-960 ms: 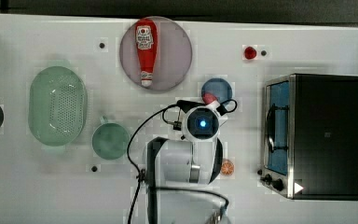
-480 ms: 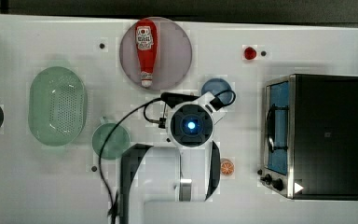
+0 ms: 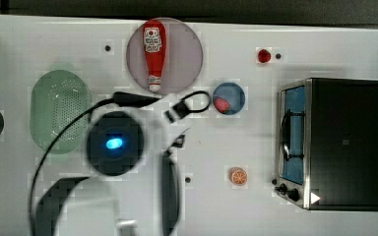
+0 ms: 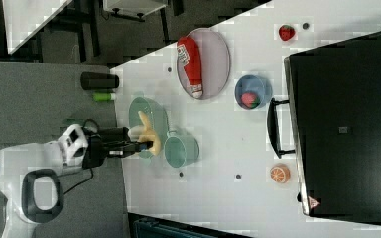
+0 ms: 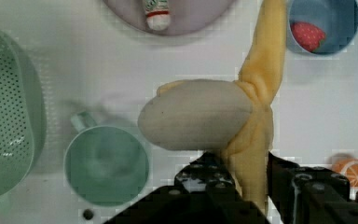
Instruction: Pick Banana and place it in mug.
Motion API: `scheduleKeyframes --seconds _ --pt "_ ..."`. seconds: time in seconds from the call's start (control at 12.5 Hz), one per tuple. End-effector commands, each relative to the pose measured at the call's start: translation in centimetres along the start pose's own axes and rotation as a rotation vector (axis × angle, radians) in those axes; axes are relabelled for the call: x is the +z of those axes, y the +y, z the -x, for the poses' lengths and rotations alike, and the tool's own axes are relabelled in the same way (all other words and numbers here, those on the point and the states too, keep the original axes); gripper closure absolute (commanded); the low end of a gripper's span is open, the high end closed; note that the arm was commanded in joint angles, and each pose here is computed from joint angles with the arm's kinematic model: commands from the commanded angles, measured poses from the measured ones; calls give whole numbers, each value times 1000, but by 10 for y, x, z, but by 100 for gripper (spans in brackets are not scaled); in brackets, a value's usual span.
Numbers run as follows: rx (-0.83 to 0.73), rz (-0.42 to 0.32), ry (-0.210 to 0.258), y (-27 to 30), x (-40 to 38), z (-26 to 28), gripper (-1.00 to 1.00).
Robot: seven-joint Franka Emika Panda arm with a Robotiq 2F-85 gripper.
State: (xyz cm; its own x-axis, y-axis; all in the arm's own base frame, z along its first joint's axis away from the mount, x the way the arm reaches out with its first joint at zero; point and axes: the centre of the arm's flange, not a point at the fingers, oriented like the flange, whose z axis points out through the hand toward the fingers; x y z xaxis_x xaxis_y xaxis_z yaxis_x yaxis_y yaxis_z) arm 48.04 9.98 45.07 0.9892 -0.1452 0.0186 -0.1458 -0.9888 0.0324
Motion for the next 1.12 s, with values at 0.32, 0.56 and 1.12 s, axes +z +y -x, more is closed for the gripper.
scheduleKeyframes --seconds 0.32,0.56,1.12 --pt "252 12 -120 -82 31 46 40" --pt "341 4 -145 -110 64 50 40" --pt "337 -47 -154 -124 147 53 -32"
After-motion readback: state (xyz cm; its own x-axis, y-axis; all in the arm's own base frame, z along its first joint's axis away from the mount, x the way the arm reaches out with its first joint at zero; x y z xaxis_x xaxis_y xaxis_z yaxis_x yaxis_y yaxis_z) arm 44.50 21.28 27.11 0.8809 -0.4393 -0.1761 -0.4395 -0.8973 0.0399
